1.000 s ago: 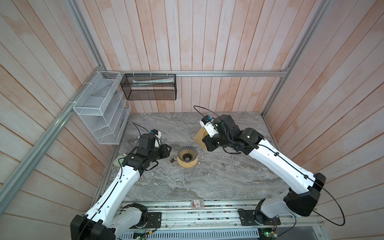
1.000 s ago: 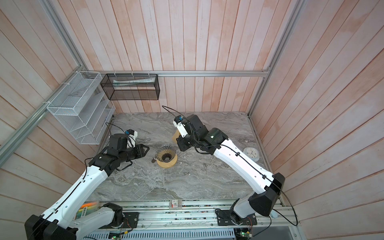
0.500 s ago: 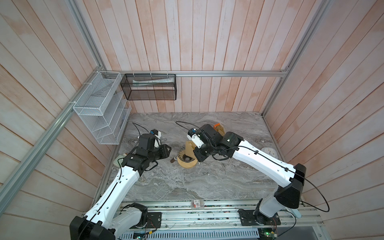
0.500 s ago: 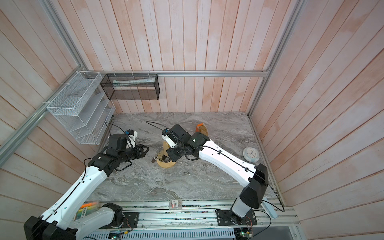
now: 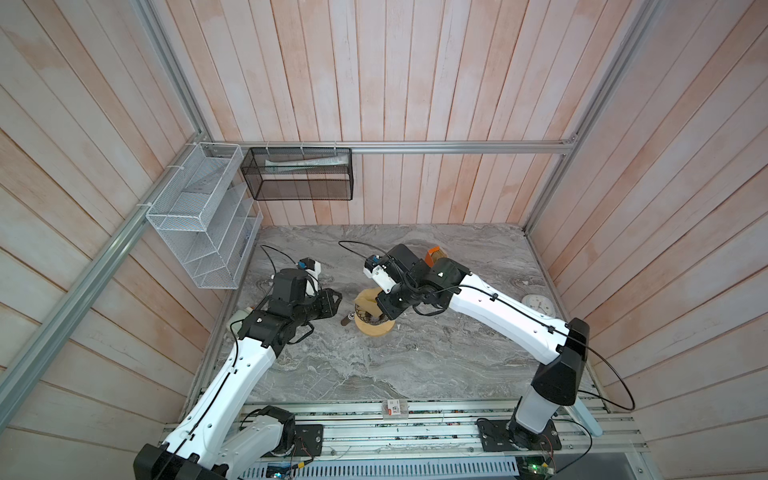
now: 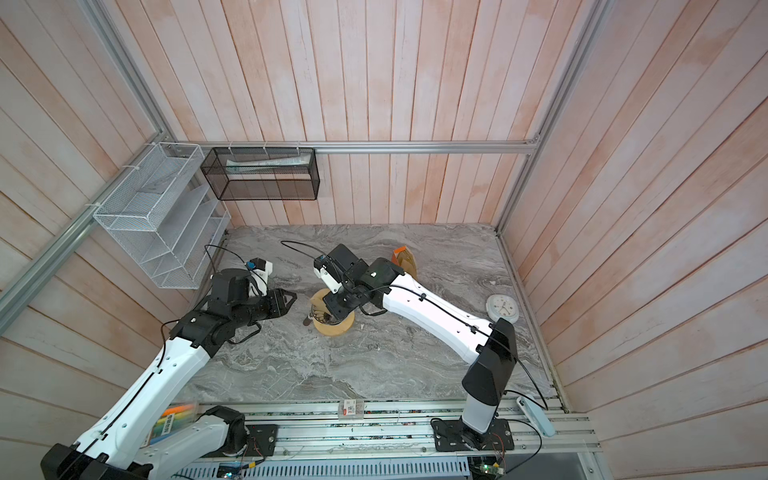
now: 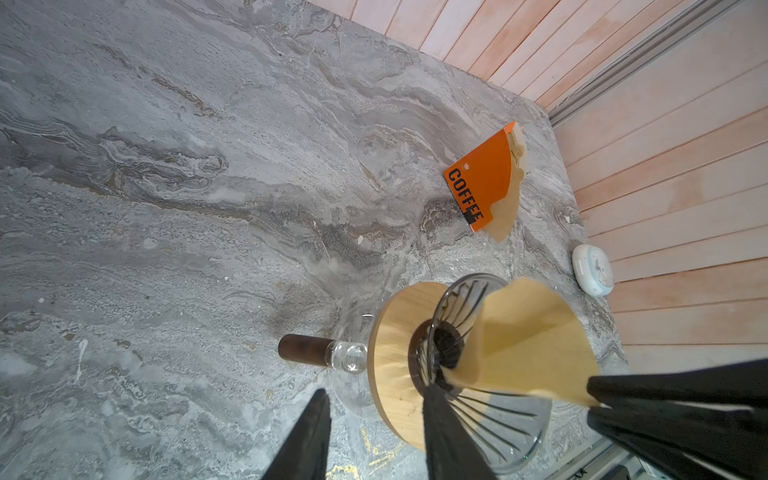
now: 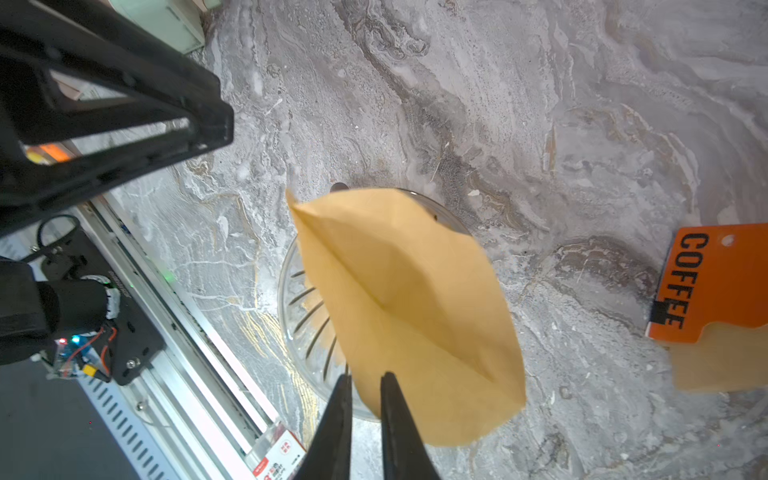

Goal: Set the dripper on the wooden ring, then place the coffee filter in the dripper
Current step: 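Lower the filter into the dripper with right gripper while left holds stand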

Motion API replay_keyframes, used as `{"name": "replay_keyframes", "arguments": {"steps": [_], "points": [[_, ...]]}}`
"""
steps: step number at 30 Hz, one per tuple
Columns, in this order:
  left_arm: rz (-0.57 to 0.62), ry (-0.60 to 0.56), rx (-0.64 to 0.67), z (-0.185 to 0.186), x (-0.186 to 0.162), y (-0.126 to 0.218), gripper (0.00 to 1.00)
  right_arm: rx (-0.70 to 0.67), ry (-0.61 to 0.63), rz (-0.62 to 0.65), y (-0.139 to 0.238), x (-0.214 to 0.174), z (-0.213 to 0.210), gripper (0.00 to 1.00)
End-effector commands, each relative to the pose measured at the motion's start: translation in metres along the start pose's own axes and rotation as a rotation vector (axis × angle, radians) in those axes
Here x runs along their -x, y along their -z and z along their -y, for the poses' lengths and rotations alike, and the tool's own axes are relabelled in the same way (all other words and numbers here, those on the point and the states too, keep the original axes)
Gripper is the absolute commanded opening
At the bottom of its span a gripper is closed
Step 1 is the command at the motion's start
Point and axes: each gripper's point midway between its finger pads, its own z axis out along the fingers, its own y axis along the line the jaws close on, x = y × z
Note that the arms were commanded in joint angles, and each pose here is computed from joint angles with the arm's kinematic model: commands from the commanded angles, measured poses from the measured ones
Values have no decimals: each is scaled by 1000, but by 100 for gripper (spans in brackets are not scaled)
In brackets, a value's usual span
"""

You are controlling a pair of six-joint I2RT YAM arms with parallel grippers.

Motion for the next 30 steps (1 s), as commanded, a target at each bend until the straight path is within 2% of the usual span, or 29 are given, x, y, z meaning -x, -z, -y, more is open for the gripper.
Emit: {"name": "replay_keyframes", "arguments": {"steps": [1, 8, 13, 18, 30], "points": [[28, -42, -56, 15, 12, 10, 40, 29, 8, 23, 10, 7, -7, 19], [-14, -89, -146, 38, 6, 15, 40, 29, -42, 109, 20, 16, 9, 19], [-73, -123, -177, 53, -8, 12, 40, 26, -107, 166, 21, 14, 37, 19], [-133, -106, -176, 49, -25, 2, 40, 40, -155, 184, 15, 2, 57, 14], [-162, -75, -199, 50, -30, -12, 28, 97, -143, 170, 1, -5, 51, 7]]}}
